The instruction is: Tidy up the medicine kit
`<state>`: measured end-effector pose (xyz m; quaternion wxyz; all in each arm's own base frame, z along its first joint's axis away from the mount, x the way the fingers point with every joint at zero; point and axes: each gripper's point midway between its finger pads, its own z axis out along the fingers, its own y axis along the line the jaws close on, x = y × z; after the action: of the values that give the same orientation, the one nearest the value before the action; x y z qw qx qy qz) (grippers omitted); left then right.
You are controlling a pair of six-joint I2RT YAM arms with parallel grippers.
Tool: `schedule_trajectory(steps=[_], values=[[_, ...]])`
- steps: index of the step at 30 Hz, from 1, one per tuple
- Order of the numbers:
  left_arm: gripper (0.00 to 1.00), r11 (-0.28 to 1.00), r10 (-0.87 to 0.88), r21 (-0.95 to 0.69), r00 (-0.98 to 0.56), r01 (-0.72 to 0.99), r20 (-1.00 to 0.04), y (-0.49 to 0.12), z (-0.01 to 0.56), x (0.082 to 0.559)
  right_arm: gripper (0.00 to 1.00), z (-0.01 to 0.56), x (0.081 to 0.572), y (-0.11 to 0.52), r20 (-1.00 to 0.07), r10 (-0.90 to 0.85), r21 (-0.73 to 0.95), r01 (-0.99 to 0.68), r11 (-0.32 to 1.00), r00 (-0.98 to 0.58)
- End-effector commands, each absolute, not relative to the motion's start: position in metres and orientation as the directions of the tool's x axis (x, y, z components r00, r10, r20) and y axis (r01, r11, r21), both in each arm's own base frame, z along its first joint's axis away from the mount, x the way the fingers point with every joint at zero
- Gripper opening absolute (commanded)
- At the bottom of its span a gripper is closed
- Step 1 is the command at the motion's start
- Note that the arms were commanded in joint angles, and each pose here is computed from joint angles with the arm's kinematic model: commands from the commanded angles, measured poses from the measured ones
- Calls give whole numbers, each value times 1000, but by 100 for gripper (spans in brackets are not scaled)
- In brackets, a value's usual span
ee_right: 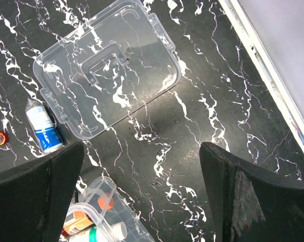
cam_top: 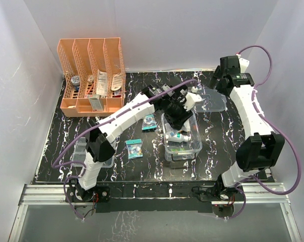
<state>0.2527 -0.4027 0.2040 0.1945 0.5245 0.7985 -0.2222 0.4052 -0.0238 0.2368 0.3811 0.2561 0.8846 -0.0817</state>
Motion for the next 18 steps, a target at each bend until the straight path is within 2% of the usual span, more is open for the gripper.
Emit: schedule_trajectory(steps=[1,7,18], values=[[41,246,774,-173,-301,954,-557,-419,203,235,98,264,405,-37,-772,402,96,535,839,-492],[41,206,793,-177,-270,962,-546,-436,178,227,98,264,401,-45,-772,408,99,541,835,-488],[41,221,831,-189,-287,957,-477,-439,132,229,98,261,390,-64,-768,415,90,560,823,-487]])
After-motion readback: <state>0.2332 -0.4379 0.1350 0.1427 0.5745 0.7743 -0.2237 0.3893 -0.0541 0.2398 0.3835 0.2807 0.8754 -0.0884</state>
